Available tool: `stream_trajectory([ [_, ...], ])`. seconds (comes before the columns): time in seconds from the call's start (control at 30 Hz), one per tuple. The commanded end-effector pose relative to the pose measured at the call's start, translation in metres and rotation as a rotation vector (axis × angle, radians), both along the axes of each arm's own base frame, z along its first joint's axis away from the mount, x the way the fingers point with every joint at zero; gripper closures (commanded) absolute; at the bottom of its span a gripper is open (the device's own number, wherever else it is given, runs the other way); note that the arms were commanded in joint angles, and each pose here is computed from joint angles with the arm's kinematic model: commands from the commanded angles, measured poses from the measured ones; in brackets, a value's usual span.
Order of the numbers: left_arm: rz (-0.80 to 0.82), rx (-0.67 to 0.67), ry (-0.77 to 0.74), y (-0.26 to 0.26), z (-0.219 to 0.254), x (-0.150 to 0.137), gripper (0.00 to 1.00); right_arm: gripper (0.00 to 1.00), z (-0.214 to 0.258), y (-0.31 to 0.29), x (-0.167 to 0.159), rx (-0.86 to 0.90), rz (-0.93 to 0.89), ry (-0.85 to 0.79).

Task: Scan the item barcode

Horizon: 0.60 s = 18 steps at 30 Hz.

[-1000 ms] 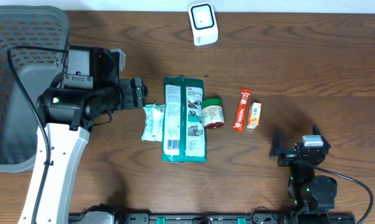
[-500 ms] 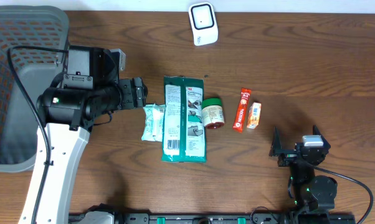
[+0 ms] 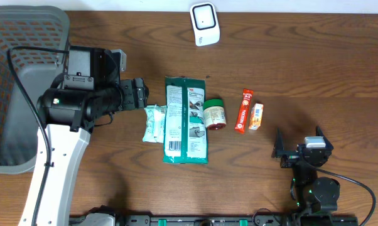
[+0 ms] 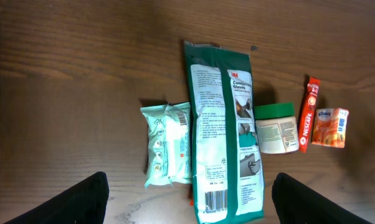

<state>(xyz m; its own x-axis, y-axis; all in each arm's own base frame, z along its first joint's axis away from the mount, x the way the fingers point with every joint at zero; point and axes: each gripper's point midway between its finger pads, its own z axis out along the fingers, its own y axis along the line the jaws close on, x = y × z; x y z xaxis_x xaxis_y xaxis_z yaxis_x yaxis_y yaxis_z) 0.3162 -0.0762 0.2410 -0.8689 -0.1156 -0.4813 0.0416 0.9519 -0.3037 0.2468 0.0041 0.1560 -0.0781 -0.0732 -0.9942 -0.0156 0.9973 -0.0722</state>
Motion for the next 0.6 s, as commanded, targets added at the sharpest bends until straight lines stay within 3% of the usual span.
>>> stream_trajectory([
  [0.0, 0.012, 0.012, -0.014, 0.003, 0.005, 0.002, 0.16, 0.01, -0.001, 0.002, 0.0, -0.012, 0.013, 0.002],
  [0.33, 0.012, 0.012, -0.014, 0.003, 0.005, 0.002, 0.16, 0.01, 0.016, 0.008, -0.004, 0.004, 0.05, -0.016],
  [0.57, 0.012, 0.012, -0.014, 0.003, 0.005, 0.002, 0.16, 0.01, 0.122, 0.003, -0.027, 0.103, 0.019, -0.102],
])
